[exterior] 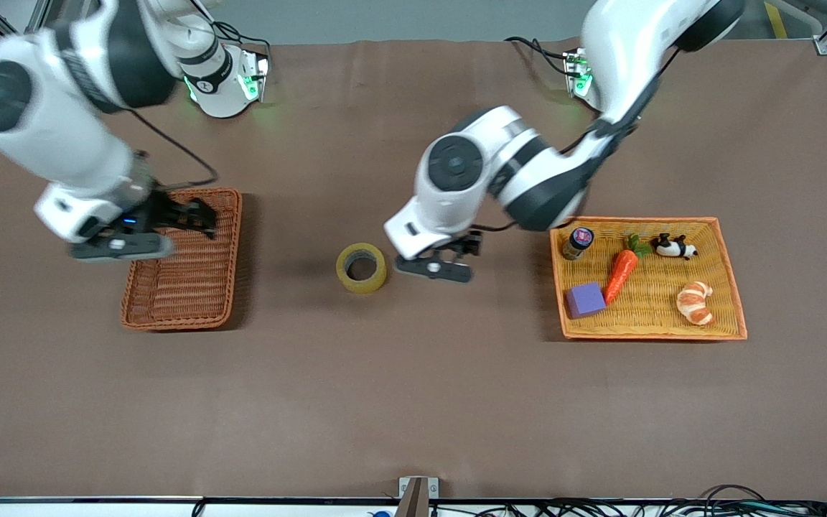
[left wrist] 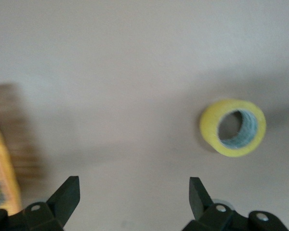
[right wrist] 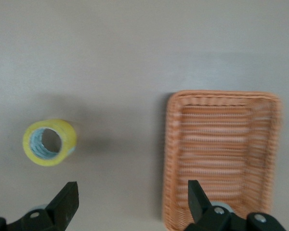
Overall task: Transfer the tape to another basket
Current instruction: 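Set the tape on the table while the right gripper reaches over, then grasp the tape with the right gripper while the left gripper withdraws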
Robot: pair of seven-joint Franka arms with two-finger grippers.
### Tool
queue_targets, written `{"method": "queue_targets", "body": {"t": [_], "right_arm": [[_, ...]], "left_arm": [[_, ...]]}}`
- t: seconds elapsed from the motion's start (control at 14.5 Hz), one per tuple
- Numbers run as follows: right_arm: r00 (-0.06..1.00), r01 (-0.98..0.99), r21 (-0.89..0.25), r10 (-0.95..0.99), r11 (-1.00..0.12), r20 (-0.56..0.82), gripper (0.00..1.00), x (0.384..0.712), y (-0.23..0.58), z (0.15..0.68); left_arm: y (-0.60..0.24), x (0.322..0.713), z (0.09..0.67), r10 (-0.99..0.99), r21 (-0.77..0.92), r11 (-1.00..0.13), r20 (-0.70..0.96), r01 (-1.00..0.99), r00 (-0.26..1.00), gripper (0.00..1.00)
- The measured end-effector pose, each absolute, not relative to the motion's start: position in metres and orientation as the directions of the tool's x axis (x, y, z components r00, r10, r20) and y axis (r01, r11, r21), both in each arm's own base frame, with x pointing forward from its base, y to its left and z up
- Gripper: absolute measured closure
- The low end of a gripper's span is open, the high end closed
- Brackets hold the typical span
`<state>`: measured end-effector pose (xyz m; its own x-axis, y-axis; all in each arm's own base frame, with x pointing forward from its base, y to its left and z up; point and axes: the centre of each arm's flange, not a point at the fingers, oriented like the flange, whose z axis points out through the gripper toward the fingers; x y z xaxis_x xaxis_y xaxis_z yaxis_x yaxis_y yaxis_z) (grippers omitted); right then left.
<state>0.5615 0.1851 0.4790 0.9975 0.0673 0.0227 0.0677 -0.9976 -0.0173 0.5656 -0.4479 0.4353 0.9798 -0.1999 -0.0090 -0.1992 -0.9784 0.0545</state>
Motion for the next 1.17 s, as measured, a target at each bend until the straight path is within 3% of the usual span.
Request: {"method": "queue_targets", "body": {"t": [0.34,0.69,0.89,1.17], "right_arm": [[0.999,0.038,-0.012,0.038,-0.999,0.004,0.00,0.525,0.305,0.362],[1.000,0.014,0.021,0.014,-1.000,0.000,0.00,0.513,0.348,0.279],[1.000,0.016,0.017,0.016,-1.000,0.006,0.00,0.512,0.355,0.249],[0.999,0.022,0.000,0.022,-1.000,0.044,0.00,0.517,0.356,0.228]], "left_arm": [[-0.326,0.604,0.511,-0.150,0.008,-0.988,0.097,-0.151,0.984,0.00],[-0.212,0.616,0.571,-0.093,0.090,-0.990,0.134,-0.106,0.987,0.00],[-0.134,0.601,0.599,-0.054,0.134,-0.988,0.150,-0.075,0.987,0.00],[-0.095,0.559,0.608,-0.049,0.025,-0.998,0.156,-0.054,0.986,0.00]]}}
